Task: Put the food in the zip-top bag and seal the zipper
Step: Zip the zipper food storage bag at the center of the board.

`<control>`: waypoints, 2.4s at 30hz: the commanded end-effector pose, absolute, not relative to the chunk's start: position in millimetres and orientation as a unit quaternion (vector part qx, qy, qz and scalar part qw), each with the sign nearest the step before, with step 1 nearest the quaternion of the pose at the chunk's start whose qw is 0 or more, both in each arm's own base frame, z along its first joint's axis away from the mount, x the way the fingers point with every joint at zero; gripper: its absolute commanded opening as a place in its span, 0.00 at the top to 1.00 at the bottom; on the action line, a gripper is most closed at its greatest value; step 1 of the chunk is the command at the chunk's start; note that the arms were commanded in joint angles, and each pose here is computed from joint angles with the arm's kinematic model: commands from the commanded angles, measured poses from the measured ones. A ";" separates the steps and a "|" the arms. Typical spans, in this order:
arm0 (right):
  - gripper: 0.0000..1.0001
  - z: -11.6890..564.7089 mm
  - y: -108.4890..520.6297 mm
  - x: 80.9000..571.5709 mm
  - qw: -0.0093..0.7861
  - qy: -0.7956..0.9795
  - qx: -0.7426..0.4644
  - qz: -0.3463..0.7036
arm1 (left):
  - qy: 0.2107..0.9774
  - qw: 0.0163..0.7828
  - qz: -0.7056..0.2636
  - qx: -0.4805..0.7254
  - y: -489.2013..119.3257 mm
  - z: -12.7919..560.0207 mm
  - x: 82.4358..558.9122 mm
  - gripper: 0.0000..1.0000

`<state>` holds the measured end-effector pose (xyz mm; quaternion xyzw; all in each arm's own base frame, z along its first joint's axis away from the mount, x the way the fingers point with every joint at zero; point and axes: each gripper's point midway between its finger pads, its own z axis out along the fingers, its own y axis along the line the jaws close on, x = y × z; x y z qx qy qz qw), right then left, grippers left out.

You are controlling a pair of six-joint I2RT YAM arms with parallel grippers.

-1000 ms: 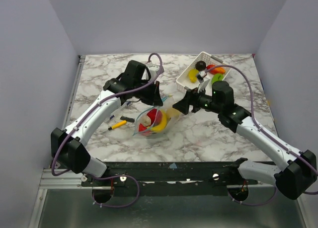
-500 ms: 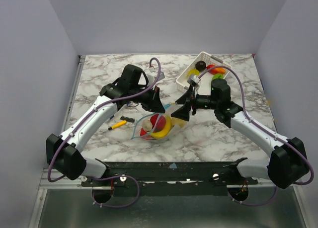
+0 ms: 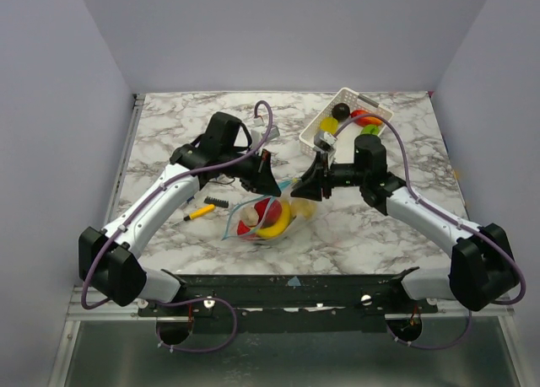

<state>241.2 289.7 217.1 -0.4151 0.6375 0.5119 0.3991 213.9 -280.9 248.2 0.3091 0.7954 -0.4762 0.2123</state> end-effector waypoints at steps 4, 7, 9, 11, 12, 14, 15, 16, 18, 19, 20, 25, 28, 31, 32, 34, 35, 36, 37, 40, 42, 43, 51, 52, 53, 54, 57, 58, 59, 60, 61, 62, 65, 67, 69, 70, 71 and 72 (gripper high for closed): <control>0.91 223.7 291.4 231.1 0.385 0.619 -0.414 0.545 | 0.804 0.254 -0.443 0.306 -282.1 249.6 228.2 0.94; 0.99 222.5 291.9 227.8 0.370 0.623 -0.408 0.556 | 0.820 0.292 -0.388 0.304 -280.3 243.3 236.4 0.71; 0.99 220.9 292.3 227.3 0.359 0.631 -0.398 0.561 | 0.823 0.322 -0.355 0.305 -280.0 244.4 240.0 0.60; 1.00 221.5 292.8 227.7 0.348 0.641 -0.381 0.567 | 0.819 0.357 -0.332 0.303 -280.7 248.2 244.0 0.54; 0.99 221.9 293.0 228.3 0.343 0.647 -0.373 0.569 | 0.817 0.374 -0.319 0.300 -279.8 250.4 246.4 0.53; 0.99 222.8 292.8 230.5 0.336 0.662 -0.350 0.571 | 0.812 0.398 -0.304 0.300 -279.9 253.0 247.0 0.53; 0.99 223.3 292.9 233.2 0.334 0.672 -0.334 0.570 | 0.810 0.411 -0.293 0.297 -279.4 254.7 248.4 0.52; 0.99 223.9 293.1 234.5 0.327 0.680 -0.319 0.574 | 0.809 0.417 -0.288 0.299 -279.9 255.0 247.1 0.52; 0.99 225.8 294.2 234.7 0.309 0.692 -0.292 0.583 | 0.805 0.427 -0.277 0.304 -280.6 254.5 245.8 0.52; 1.00 227.0 294.8 235.3 0.298 0.700 -0.272 0.590 | 0.807 0.430 -0.268 0.304 -280.1 252.4 246.3 0.52; 0.99 227.5 295.5 237.0 0.291 0.708 -0.252 0.593 | 0.808 0.430 -0.262 0.306 -279.9 250.5 246.0 0.53; 0.99 222.4 294.5 244.6 0.255 0.747 -0.151 0.595 | 0.809 0.427 -0.254 0.315 -279.8 238.9 239.4 0.54; 0.99 221.0 293.9 243.5 0.236 0.753 -0.112 0.604 | 0.798 0.428 -0.265 0.332 -283.4 235.7 230.0 0.54; 0.99 224.8 292.4 242.6 0.237 0.748 -0.084 0.614 | 0.796 0.426 -0.267 0.336 -284.3 232.9 227.5 0.56; 1.00 226.1 292.0 241.8 0.237 0.747 -0.080 0.616 | 0.796 0.424 -0.269 0.339 -285.1 232.1 226.5 0.59; 0.99 227.8 291.5 240.7 0.241 0.746 -0.083 0.616 | 0.794 0.420 -0.275 0.342 -287.1 232.0 224.4 0.77; 0.99 227.1 290.7 241.6 0.246 0.747 -0.089 0.611 | 0.793 0.420 -0.277 0.343 -287.3 231.7 223.5 0.87; 0.97 224.4 290.1 242.2 0.252 0.751 -0.100 0.602 | 0.791 0.421 -0.280 0.344 -288.0 232.6 222.7 0.93; 0.89 221.1 289.1 243.1 0.258 0.757 -0.115 0.590 | 0.790 0.420 -0.283 0.345 -288.3 232.4 222.0 0.96; 0.57 212.3 283.1 251.6 0.308 0.763 -0.167 0.543 | 0.777 0.415 -0.305 0.362 -293.4 235.8 215.1 1.00; 0.35 212.0 279.6 253.0 0.342 0.753 -0.203 0.524 | 0.765 0.402 -0.335 0.375 -299.2 239.8 206.9 1.00; 0.24 213.9 278.0 252.6 0.359 0.744 -0.222 0.518 | 0.757 0.394 -0.357 0.380 -301.7 243.4 201.6 1.00; 0.24 227.0 281.6 224.5 0.392 0.655 -0.338 0.550 | 0.725 0.351 -0.459 0.376 -299.6 258.3 186.2 1.00; 0.27 227.6 282.8 219.4 0.387 0.644 -0.352 0.559 | 0.725 0.347 -0.462 0.375 -297.5 257.5 186.5 1.00; 0.29 228.0 284.2 215.2 0.379 0.635 -0.362 0.567 | 0.727 0.343 -0.463 0.373 -296.2 255.8 187.0 1.00; 0.30 226.9 284.9 210.0 0.368 0.627 -0.374 0.575 | 0.728 0.340 -0.465 0.372 -294.9 255.0 187.3 1.00; 0.34 228.8 286.2 201.9 0.351 0.609 -0.392 0.593 | 0.732 0.331 -0.468 0.369 -291.8 252.4 188.8 1.00; 0.36 229.7 286.0 200.1 0.350 0.605 -0.397 0.596 | 0.733 0.328 -0.469 0.368 -291.0 251.6 189.0 1.00; 0.40 230.1 286.0 199.7 0.352 0.603 -0.397 0.596 | 0.733 0.326 -0.471 0.367 -290.6 251.2 188.8 1.00; 0.45 229.9 285.9 201.5 0.357 0.605 -0.393 0.593 | 0.732 0.324 -0.473 0.368 -290.9 251.1 188.0 1.00; 0.51 230.6 286.2 202.1 0.358 0.605 -0.393 0.593 | 0.731 0.320 -0.476 0.369 -291.2 250.5 187.1 1.00; 0.57 231.7 286.6 201.8 0.357 0.603 -0.394 0.595 | 0.730 0.319 -0.477 0.370 -291.6 251.0 186.6 1.00; 0.74 235.4 288.2 199.9 0.352 0.594 -0.390 0.610 | 0.728 0.314 -0.482 0.373 -293.1 251.7 185.5 1.00; 0.97 237.2 289.4 201.1 0.348 0.596 -0.380 0.616 | 0.727 0.313 -0.483 0.374 -294.1 253.0 186.3 1.00; 1.00 238.1 290.3 202.5 0.346 0.598 -0.371 0.620 | 0.732 0.316 -0.478 0.368 -294.1 253.7 189.8 1.00; 1.00 238.3 290.4 202.8 0.347 0.599 -0.368 0.621 | 0.736 0.319 -0.475 0.363 -294.1 254.7 192.2 0.93; 1.00 237.5 290.4 204.0 0.349 0.602 -0.362 0.620 | 0.738 0.324 -0.471 0.359 -293.9 255.5 194.6 0.81; 0.99 236.2 290.1 205.4 0.350 0.606 -0.357 0.619 | 0.739 0.328 -0.469 0.356 -293.9 257.5 196.1 0.72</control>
